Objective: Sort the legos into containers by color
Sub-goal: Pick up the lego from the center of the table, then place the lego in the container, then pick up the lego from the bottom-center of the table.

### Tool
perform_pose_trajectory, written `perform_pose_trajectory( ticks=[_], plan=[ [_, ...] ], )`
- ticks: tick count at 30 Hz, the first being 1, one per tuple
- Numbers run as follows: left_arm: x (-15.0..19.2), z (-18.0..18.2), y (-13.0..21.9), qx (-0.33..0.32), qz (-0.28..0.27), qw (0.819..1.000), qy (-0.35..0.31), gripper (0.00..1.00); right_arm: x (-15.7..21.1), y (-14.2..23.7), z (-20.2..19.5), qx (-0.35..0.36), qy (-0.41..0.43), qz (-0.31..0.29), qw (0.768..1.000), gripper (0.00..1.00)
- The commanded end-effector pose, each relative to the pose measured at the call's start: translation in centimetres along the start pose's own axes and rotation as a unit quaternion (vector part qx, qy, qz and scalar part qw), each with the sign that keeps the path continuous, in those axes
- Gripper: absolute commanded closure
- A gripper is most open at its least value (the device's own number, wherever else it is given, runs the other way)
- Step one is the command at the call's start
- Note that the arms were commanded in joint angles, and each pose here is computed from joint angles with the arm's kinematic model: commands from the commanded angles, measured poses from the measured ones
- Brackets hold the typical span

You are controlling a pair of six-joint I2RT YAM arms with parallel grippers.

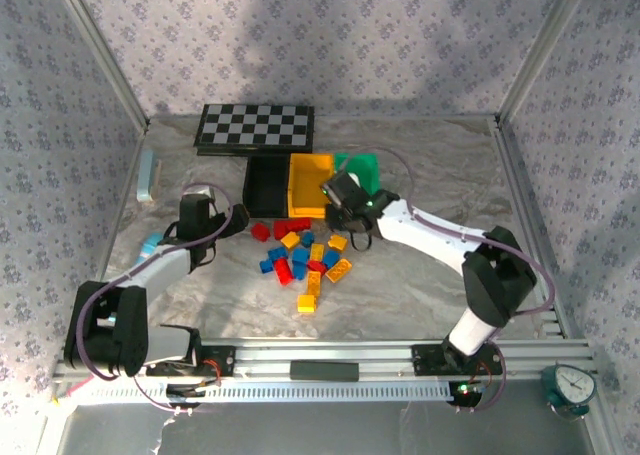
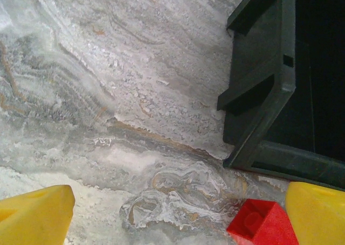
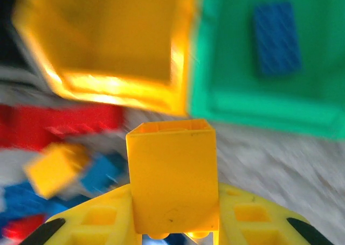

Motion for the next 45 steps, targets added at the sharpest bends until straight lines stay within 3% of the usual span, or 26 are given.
perform_pose_trajectory(
  ticks=[1, 5, 10, 15, 18, 23, 29, 34, 45],
  plan=[
    [-0.9, 0.0, 0.1, -0.007, -0.003, 1.0, 0.014, 0.0, -1.0, -1.5, 4.2, -0.023, 0.047, 0.007, 0.999, 0.69],
    [-0.8, 0.4, 0.1, -0.016, -0.001, 1.0, 0.02, 0.0, -2.7, -3.7, 8.9, -0.04, 0.079, 0.006, 0.996, 0.68],
    [-0.7, 1.1, 0.4, -0.034, -0.002, 0.999, 0.031, 0.0, -4.2, -7.2, 11.8, -0.046, 0.097, 0.02, 0.994, 0.64],
    [-0.7, 1.2, 0.4, -0.036, -0.003, 0.999, 0.032, 0.0, -5.0, -7.5, 13.3, -0.059, 0.103, 0.022, 0.993, 0.49],
    [-0.7, 1.2, 0.5, -0.035, -0.001, 0.999, 0.033, 0.0, -4.4, -6.7, 13.1, -0.055, 0.109, 0.016, 0.992, 0.46],
    [-0.4, 0.9, 0.1, -0.02, 0.004, 0.999, 0.042, 0.0, -1.2, -4.6, 12.0, -0.059, 0.122, 0.029, 0.99, 0.48],
    [-0.2, 0.9, -0.1, -0.022, 0.008, 0.999, 0.049, 0.0, 5.2, -2.4, 10.6, -0.074, 0.14, 0.083, 0.984, 0.48],
    [-0.1, 0.8, 0.1, -0.011, -0.002, 0.998, 0.06, 0.0, 9.7, -0.5, 9.2, -0.034, 0.178, 0.11, 0.977, 0.47],
    [0.0, 0.9, 0.0, -0.014, 0.002, 0.998, 0.058, 0.0, 14.1, -1.6, 9.0, 0.01, 0.249, 0.156, 0.956, 0.46]
  ],
)
Point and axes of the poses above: each hand's point on the last joint's axis, 136 mm out from that joint toward the fingers, its own y axis back along the fingers, its own z axis along the line the jaws close on, x = y × z, the point moved 4 cm from there along y, back along the fingers, and after that the axes turned 11 degrees about -y, right-handed, at the moved point
